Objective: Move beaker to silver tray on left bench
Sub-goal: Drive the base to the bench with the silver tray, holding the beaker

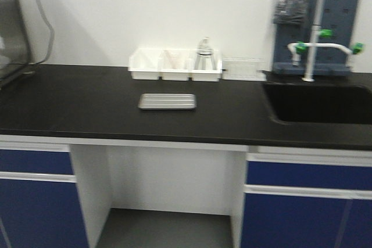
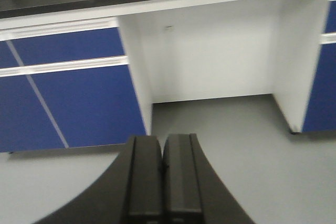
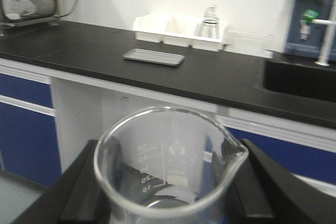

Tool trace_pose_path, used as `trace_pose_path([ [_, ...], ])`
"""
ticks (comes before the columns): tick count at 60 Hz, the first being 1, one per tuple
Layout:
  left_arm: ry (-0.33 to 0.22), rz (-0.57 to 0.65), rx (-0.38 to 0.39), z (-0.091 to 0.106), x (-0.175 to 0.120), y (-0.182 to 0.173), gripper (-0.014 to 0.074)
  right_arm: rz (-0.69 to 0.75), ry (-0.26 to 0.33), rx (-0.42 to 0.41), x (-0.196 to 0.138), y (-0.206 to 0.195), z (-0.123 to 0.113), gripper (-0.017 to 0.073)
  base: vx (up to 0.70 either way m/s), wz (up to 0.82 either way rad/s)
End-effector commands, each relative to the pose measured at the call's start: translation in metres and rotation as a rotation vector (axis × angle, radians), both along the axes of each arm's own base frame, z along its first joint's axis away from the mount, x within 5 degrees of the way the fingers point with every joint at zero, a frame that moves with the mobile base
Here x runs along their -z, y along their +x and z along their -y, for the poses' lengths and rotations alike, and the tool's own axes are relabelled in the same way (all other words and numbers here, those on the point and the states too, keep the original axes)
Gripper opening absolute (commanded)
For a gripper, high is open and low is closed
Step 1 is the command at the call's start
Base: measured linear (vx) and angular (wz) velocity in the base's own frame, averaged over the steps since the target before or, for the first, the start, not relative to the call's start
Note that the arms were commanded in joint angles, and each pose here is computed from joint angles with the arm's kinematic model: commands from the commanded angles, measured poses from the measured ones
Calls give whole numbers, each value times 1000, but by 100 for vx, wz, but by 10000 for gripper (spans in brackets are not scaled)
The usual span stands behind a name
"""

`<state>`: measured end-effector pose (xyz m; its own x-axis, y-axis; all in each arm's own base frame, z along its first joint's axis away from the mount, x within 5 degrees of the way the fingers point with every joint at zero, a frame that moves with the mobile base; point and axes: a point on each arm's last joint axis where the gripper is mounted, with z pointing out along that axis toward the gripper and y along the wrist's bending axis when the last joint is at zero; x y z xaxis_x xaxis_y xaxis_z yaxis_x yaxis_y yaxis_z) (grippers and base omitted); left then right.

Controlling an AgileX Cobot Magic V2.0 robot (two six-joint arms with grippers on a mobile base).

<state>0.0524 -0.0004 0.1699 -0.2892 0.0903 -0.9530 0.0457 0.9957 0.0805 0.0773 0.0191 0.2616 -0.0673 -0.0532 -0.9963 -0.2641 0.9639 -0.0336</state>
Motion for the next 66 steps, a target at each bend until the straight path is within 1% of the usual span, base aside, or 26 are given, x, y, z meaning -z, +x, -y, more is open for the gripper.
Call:
trace_pose_path([
  [1,-7,63,11,1,0,2,1,55,8,-29,-13,-1,-3,-11,28,58],
  [22,-7,63,11,1,0,2,1,55,8,-29,-13,-1,-3,-11,34,53],
  [35,-7,63,11,1,0,2,1,55,8,-29,-13,-1,-3,-11,43,28],
  [48,-7,63,11,1,0,2,1,55,8,-29,-13,-1,-3,-11,50,-6],
  [66,-7,63,11,1,0,2,1,55,8,-29,-13,-1,-3,-11,49,-33],
])
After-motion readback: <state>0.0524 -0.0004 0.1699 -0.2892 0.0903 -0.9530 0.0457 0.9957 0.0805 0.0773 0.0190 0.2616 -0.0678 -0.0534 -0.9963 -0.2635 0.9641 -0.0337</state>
